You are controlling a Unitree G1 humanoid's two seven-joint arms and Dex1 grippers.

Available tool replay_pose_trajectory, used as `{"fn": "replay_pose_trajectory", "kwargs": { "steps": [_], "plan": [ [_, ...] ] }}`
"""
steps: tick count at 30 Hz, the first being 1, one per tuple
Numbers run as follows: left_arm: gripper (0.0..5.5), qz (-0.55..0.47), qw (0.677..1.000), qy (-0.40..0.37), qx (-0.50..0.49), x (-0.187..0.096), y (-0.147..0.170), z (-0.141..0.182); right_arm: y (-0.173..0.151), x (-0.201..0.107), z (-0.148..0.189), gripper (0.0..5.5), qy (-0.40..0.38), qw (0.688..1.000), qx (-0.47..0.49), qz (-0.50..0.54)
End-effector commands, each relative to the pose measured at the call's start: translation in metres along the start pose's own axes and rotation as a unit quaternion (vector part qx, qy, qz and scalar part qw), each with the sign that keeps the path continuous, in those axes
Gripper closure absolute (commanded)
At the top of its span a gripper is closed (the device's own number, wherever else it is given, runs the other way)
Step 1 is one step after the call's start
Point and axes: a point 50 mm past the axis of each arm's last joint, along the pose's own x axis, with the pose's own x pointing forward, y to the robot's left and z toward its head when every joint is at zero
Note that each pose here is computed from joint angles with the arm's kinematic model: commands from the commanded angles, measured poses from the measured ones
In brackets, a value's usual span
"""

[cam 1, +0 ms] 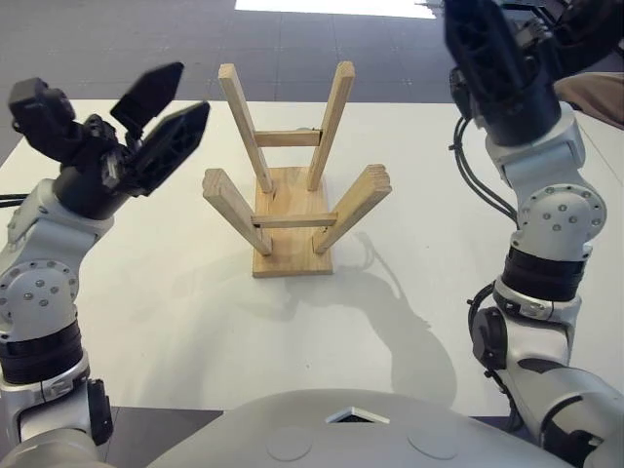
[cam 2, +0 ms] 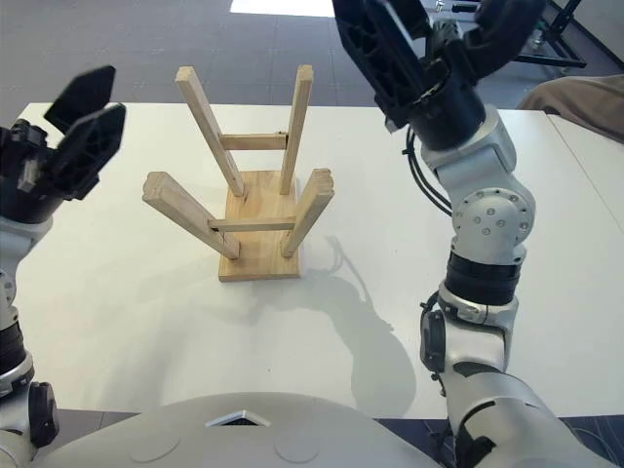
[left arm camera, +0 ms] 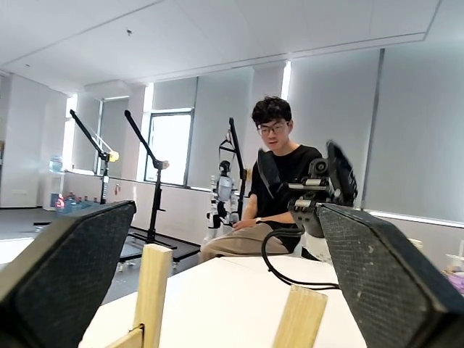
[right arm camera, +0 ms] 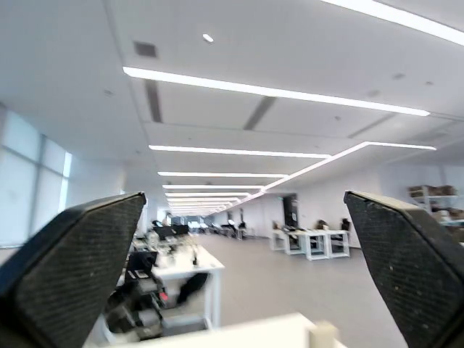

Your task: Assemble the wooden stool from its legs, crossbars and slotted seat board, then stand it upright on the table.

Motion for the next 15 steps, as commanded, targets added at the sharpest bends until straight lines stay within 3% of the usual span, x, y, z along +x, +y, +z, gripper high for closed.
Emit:
{"fn": "replay_pose_trajectory", "kwargs": {
  "steps": [1, 5, 7, 11, 15],
  "plan": [
    [0.86, 0.054, 0.998, -0.006, 0.021, -0.013, 0.003, 0.002, -0.027, -0.038, -0.065, 0.46, 0.174, 0.977, -0.095, -0.075],
    [0.86, 0.079, 0.997, 0.008, 0.023, -0.022, 0.005, -0.009, -0.024, -0.046, -0.107, 0.46, 0.211, 0.967, -0.113, -0.084],
    [0.86, 0.097, 0.995, 0.009, 0.028, -0.026, 0.008, -0.008, -0.006, -0.045, -0.116, 0.46, 0.209, 0.974, -0.087, -0.021],
    [0.86, 0.117, 0.992, 0.015, 0.052, -0.036, 0.010, 0.001, 0.037, -0.059, -0.097, 0.46, 0.202, 0.976, -0.003, 0.086],
    [0.86, 0.202, 0.975, -0.018, 0.085, -0.079, 0.025, 0.039, 0.068, -0.059, -0.076, 0.46, 0.209, 0.970, 0.026, 0.121]
  ]
}}
